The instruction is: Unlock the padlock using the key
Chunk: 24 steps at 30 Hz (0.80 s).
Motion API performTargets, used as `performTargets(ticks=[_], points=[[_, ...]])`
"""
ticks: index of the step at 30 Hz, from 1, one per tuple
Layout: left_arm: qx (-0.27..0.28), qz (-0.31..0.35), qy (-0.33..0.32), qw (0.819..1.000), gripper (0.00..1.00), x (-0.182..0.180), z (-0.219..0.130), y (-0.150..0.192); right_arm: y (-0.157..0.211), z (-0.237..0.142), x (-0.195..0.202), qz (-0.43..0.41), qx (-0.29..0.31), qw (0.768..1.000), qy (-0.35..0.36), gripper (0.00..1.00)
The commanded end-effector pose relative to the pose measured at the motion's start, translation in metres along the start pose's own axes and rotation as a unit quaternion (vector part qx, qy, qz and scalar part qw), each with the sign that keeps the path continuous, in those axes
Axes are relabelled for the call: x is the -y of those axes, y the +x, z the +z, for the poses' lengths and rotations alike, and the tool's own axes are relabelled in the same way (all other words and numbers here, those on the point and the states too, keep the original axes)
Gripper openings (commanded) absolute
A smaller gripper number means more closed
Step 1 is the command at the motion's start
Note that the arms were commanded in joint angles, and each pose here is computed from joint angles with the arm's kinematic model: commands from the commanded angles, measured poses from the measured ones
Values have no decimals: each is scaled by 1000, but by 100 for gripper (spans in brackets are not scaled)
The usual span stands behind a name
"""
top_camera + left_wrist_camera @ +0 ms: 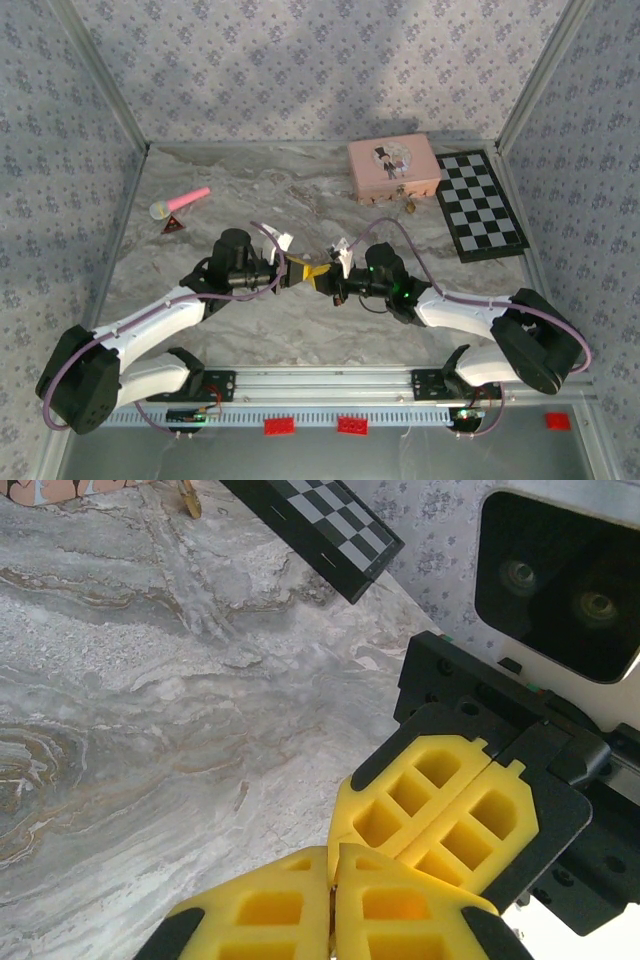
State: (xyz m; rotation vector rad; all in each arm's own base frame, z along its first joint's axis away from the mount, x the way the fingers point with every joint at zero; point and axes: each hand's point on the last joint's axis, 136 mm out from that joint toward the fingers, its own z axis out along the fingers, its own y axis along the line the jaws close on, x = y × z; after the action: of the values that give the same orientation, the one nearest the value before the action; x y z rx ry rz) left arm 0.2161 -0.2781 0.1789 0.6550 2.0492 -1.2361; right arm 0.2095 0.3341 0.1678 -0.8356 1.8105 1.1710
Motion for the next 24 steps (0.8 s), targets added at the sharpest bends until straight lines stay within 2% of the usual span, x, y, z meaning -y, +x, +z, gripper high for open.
performTargets(ticks=[1, 7, 14, 16, 20, 24], points=[[14, 14, -3, 1000, 7, 4, -1, -15, -13, 0, 1, -2, 18, 1000, 6, 0], [17, 12, -9, 1000, 0, 2, -1, -15, -12, -1, 3, 3, 20, 1000, 10, 3], [22, 7, -44, 999, 0, -10, -2, -17, -10, 0, 4, 3, 15, 1000, 11, 14], [24, 3, -63, 998, 0, -17, -3, -17, -10, -1, 6, 3, 17, 1000, 16, 17], [30, -2, -111, 993, 0, -33, -6, -18, -9, -4, 12, 4, 19, 999, 37, 28], [37, -12, -196, 980, 0, -62, -15, -17, -10, -8, 32, 12, 25, 994, 109, 35]])
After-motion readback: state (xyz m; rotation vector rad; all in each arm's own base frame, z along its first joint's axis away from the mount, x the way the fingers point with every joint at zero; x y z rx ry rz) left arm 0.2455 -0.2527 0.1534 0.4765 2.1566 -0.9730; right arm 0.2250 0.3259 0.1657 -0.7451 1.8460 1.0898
